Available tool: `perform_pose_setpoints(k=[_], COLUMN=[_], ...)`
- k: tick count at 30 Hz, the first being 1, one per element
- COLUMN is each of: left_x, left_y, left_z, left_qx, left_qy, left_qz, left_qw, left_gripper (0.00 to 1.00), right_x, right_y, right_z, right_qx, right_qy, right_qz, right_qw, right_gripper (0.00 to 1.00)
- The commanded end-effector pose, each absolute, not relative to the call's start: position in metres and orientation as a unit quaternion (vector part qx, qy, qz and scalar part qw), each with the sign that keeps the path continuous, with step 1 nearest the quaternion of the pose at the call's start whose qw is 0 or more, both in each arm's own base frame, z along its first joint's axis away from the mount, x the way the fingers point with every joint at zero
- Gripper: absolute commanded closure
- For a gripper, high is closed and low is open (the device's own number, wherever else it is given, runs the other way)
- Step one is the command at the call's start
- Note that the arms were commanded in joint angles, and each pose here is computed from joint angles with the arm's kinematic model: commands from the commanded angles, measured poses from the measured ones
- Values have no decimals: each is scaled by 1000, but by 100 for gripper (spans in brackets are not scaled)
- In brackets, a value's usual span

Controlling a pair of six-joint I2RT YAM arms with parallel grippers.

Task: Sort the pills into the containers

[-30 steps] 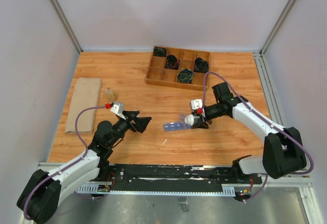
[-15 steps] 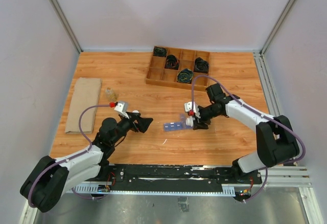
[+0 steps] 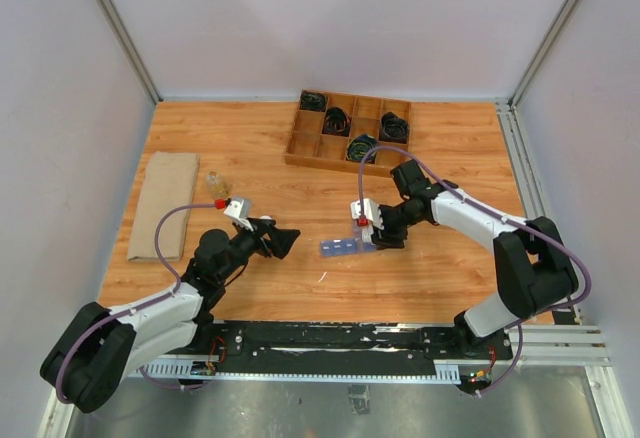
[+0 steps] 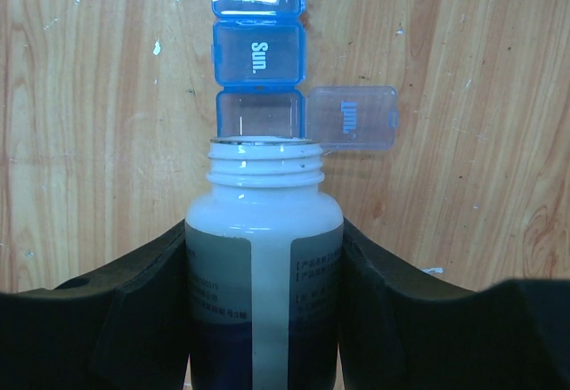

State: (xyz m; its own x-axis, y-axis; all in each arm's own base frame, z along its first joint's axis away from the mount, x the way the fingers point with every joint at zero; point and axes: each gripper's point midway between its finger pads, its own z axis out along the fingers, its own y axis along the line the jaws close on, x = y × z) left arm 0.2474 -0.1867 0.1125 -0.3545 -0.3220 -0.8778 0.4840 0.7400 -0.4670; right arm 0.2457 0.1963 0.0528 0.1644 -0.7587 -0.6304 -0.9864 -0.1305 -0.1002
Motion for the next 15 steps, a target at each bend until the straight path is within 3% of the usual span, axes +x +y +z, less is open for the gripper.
perform_pose_setpoints(k=[1, 15], left_x=[254, 254], left_y=[-190, -189], left_z=[131, 131], left_qx=[64, 62], left_qy=[721, 721], left_qz=[-361, -361], left_qw=[587, 588], left_gripper=[5, 5], right_x=[245, 244], right_y=[198, 197], right_z=[53, 49], right_qx=[-728, -742], right_qy=[607, 608], right_qz=[209, 186], right_qw=[240, 215], right_gripper=[97, 97])
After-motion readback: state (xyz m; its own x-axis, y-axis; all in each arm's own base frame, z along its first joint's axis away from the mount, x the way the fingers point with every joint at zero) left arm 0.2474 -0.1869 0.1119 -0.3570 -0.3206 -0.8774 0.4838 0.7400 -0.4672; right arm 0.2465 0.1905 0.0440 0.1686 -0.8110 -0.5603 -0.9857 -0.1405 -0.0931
